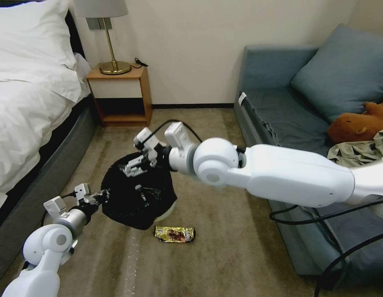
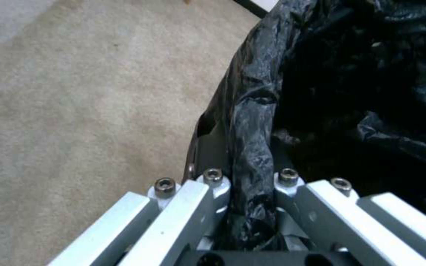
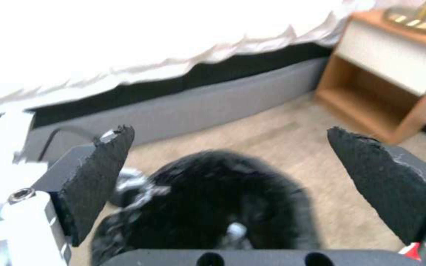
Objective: Pick up the trash bin, then pick up the garbage on the floor and place it into the trash bin.
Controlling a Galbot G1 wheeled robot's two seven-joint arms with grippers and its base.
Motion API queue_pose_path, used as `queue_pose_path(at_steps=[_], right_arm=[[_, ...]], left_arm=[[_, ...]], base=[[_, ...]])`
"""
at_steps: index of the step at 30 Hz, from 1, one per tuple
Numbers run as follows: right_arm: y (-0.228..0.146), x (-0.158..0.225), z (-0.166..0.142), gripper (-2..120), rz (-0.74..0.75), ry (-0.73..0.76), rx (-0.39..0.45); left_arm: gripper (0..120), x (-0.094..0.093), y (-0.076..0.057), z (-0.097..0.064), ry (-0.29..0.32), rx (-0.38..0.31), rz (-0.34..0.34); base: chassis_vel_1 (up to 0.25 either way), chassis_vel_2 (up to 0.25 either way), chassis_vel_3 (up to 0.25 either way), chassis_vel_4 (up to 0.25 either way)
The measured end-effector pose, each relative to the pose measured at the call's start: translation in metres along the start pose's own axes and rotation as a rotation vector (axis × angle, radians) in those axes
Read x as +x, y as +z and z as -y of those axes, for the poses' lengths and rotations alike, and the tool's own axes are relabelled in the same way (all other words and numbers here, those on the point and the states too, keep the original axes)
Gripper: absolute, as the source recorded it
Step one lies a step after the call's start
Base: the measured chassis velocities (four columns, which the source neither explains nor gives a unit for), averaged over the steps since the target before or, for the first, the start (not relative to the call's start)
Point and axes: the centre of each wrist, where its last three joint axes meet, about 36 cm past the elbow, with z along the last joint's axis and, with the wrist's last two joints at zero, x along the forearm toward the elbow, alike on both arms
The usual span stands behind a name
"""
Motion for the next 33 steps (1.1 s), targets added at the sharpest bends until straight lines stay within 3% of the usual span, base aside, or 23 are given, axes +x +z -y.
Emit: queue_pose_path(at_steps=[9,18,33], right_arm=[[0.007,0.022,0.041,100,0.040,0.131,-0.044],[0.072,0.032,0.059,100,-0.003,0.200,-0.154],[0.150,0.024,0.059,100,-0.202,0.098,-0.117]], left_arm=[[4,-0.001,0.002,-0.006,-0.009,-0.006,0.005],[4,-0.001,-0.009,-0.019,-0.038,-0.022,0.022],[4,-0.001,-0.015,-0.021,-0.049,-0.020,0.044]], base=[[0.000,0.000,0.000,0.000],[0.000,0.000,0.000,0.000],[0.000,0.000,0.000,0.000]])
